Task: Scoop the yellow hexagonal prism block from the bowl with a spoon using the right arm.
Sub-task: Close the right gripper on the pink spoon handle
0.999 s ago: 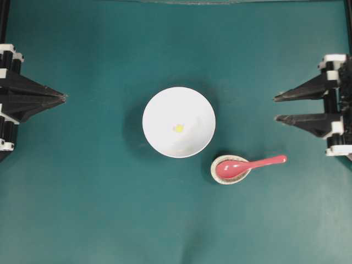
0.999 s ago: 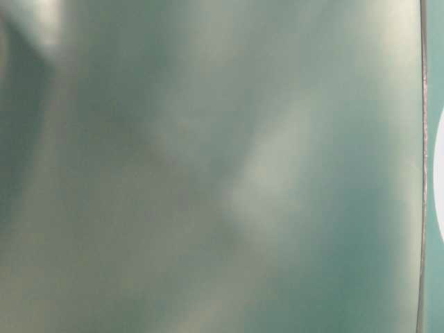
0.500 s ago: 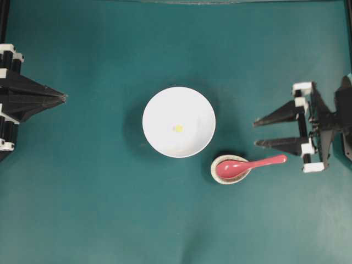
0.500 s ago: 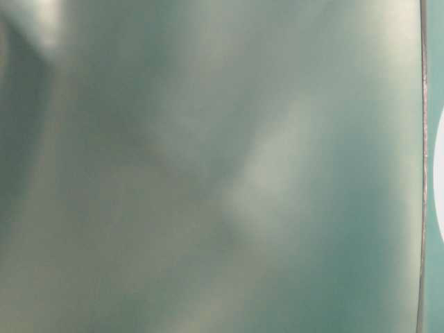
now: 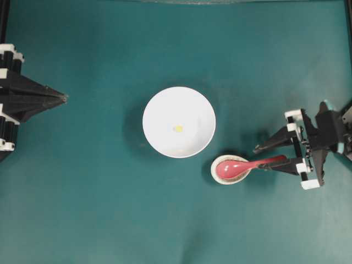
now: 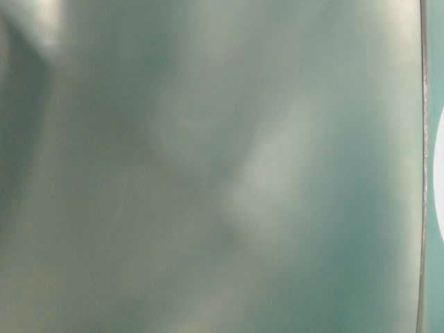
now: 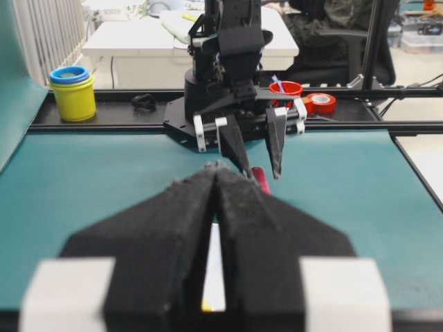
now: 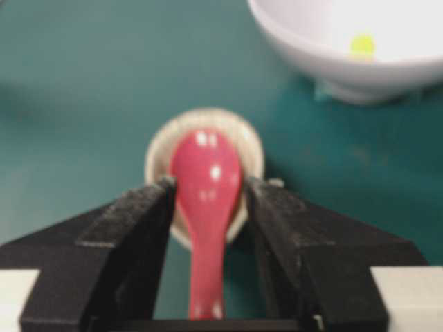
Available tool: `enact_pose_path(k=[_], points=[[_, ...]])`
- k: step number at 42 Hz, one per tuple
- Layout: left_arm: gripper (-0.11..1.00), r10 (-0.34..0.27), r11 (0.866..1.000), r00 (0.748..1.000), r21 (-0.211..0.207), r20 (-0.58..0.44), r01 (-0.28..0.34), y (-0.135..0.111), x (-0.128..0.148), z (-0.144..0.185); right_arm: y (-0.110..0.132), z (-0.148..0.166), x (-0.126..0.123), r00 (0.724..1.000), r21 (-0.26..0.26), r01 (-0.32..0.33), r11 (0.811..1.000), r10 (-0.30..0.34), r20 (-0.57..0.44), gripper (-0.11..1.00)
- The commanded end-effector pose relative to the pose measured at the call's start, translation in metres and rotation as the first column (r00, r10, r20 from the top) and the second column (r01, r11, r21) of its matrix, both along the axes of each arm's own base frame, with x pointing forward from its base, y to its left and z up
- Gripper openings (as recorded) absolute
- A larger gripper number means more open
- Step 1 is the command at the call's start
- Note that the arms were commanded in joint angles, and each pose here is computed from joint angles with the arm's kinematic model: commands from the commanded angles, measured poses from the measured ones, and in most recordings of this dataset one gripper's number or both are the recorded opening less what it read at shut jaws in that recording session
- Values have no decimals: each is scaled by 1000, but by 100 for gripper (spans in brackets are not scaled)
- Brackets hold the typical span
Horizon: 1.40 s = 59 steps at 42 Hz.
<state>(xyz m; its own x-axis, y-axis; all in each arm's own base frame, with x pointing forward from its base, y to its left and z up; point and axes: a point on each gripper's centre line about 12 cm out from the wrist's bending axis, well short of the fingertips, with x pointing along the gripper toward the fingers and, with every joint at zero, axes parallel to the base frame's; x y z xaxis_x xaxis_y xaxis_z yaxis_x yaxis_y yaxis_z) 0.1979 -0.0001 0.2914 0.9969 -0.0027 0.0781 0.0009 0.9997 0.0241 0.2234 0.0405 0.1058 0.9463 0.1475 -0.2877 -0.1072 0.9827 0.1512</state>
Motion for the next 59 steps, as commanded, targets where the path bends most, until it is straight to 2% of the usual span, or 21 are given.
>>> enact_pose_path(k=[1,15,27,45,49,55,59], points=[[0,0,1000,1000,2,8,0,0,2,5,1,-3,3,1000,-2,0,1000,0,-4,51],[0,0,1000,1000,2,-6,0,0,2,3,1,-13,-2,998,-11,-5,1000,4,-56,51],[0,0,1000,1000,2,-6,0,0,2,3,7,-19,-2,994,-20,-37,999,35,-108,51],[0,0,1000,1000,3,-6,0,0,2,3,8,-19,0,993,-22,-35,999,33,-110,50],[0,0,1000,1000,2,-6,0,0,2,3,8,-19,0,994,-22,-35,999,33,-107,45],[0,0,1000,1000,3,-6,0,0,2,3,8,-18,0,994,-24,-36,999,34,-103,22],[0,0,1000,1000,3,-6,0,0,2,3,8,-18,1,995,-24,-36,999,34,-99,21]])
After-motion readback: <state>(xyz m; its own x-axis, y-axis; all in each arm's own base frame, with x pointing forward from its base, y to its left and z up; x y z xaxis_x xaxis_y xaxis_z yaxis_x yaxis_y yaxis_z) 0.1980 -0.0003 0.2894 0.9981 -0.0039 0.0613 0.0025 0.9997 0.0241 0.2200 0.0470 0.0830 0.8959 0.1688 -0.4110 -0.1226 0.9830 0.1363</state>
